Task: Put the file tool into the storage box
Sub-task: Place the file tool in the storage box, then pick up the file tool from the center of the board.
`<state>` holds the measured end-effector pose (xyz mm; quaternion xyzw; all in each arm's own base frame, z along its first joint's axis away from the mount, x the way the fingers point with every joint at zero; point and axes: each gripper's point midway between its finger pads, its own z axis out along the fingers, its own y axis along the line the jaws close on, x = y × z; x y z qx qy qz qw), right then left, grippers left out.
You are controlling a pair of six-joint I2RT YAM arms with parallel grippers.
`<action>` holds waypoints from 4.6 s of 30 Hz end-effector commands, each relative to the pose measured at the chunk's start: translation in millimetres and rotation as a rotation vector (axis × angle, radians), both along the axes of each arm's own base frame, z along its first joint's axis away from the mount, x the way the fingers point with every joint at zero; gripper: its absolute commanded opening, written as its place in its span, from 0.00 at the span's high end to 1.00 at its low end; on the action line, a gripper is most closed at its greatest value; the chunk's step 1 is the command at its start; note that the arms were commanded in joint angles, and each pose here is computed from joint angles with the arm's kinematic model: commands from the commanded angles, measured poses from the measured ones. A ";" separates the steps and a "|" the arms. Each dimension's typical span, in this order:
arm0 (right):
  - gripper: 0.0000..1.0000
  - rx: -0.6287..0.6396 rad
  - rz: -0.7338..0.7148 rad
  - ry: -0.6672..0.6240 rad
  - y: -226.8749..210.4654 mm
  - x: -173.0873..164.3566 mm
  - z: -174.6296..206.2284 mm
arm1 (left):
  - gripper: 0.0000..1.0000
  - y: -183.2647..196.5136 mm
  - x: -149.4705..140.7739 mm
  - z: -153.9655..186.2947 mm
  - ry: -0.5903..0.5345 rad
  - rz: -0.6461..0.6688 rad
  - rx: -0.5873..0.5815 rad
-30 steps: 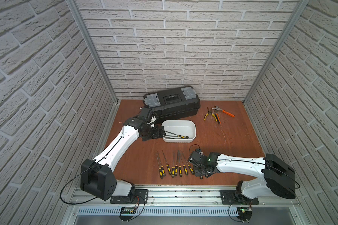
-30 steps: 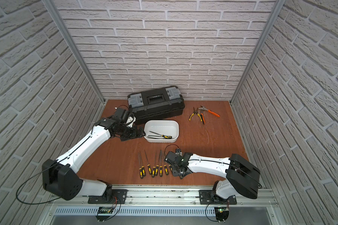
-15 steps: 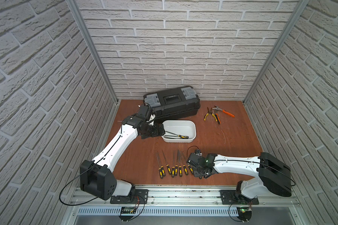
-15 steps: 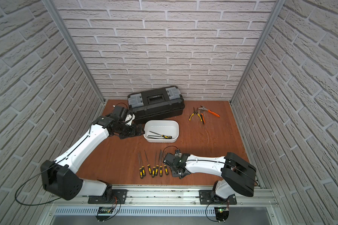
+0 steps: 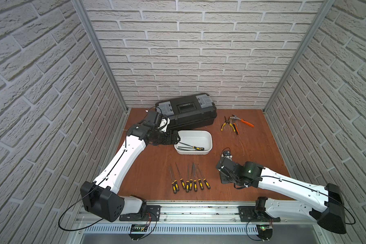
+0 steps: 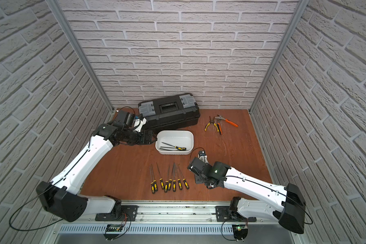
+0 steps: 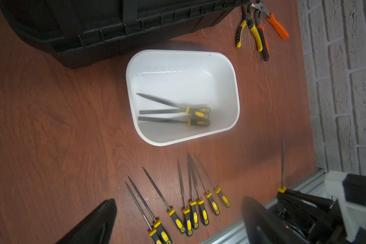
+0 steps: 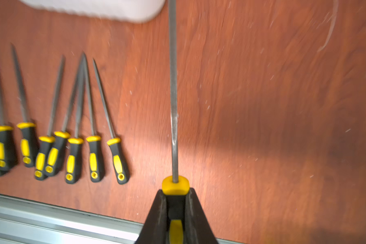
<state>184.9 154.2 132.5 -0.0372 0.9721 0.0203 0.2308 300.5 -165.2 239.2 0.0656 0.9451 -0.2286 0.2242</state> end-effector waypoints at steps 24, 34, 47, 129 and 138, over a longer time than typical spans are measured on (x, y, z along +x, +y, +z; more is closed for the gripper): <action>0.98 -0.074 0.812 0.026 85.5 170.7 49.0 | 0.02 26.9 52.3 4.1 0.062 0.322 -0.011; 0.98 -0.143 0.910 -0.073 110.5 221.5 12.3 | 0.02 24.8 32.0 -3.1 0.092 0.363 0.062; 0.95 -0.248 1.029 -0.042 121.5 251.9 -47.4 | 0.02 16.7 48.3 -1.1 0.082 0.379 0.099; 0.59 0.136 0.129 0.207 99.1 30.5 -62.4 | 0.02 74.1 -10.4 -76.7 0.197 0.225 -0.048; 0.58 0.103 0.214 0.257 83.7 -1.6 -76.9 | 0.02 68.5 21.5 -69.7 0.196 0.216 -0.076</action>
